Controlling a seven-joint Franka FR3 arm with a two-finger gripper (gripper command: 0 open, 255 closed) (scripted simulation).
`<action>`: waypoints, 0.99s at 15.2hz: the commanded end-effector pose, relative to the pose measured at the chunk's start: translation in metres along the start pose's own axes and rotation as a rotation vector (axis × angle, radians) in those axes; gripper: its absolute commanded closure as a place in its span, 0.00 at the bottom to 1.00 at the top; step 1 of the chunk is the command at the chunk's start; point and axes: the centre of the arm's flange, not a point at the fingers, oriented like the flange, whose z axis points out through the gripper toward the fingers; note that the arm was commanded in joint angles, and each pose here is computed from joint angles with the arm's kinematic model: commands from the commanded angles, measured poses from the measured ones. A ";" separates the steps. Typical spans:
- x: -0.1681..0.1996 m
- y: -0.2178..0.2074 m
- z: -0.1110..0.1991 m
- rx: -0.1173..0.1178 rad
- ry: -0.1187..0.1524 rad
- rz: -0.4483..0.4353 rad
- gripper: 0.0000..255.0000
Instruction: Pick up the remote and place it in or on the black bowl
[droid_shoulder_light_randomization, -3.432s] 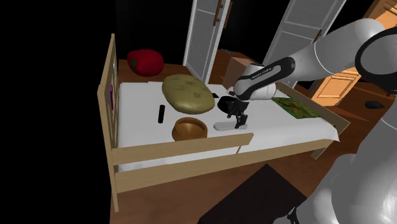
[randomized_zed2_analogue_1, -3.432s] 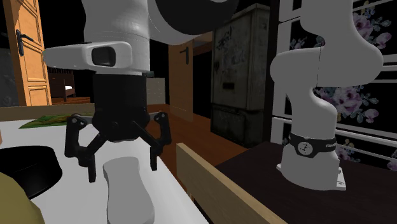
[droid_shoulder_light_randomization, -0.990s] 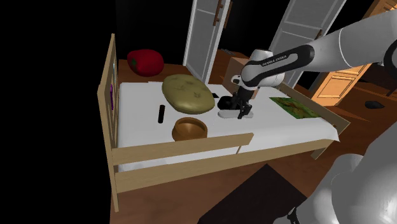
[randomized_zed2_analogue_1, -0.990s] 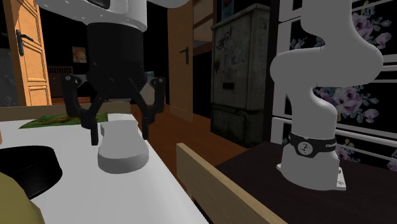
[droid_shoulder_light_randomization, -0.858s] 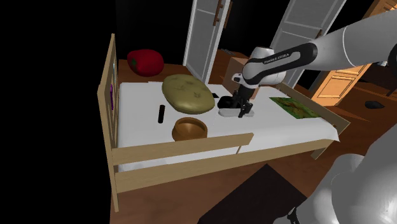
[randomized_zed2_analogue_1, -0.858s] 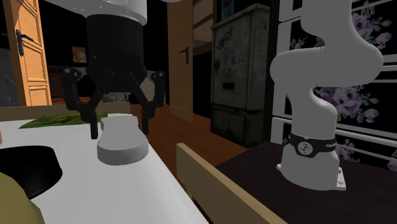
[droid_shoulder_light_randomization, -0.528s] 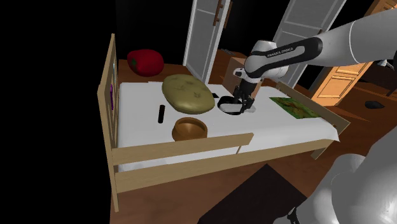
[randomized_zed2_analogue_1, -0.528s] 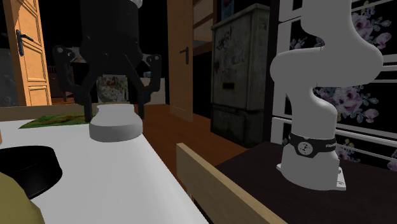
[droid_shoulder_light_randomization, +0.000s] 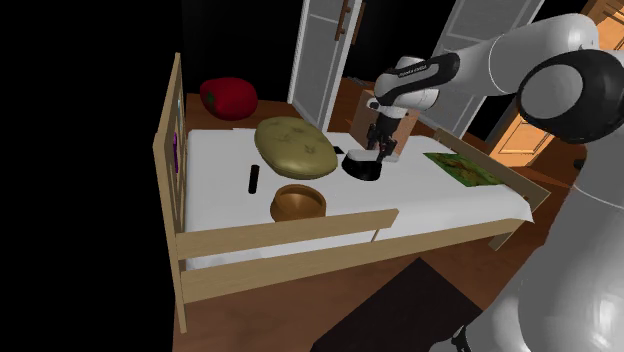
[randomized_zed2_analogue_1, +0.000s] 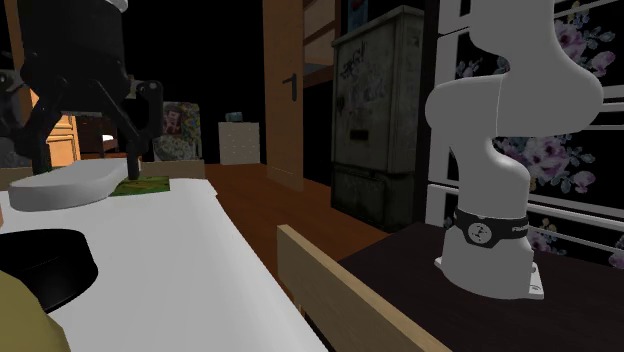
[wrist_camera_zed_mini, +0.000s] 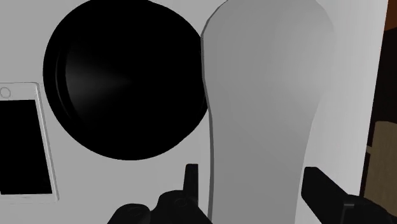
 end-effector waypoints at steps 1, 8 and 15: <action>-0.011 0.025 0.001 -0.001 0.001 -0.003 1.00; -0.054 0.107 0.001 -0.001 0.001 -0.003 1.00; -0.054 0.108 0.033 -0.001 0.001 -0.003 1.00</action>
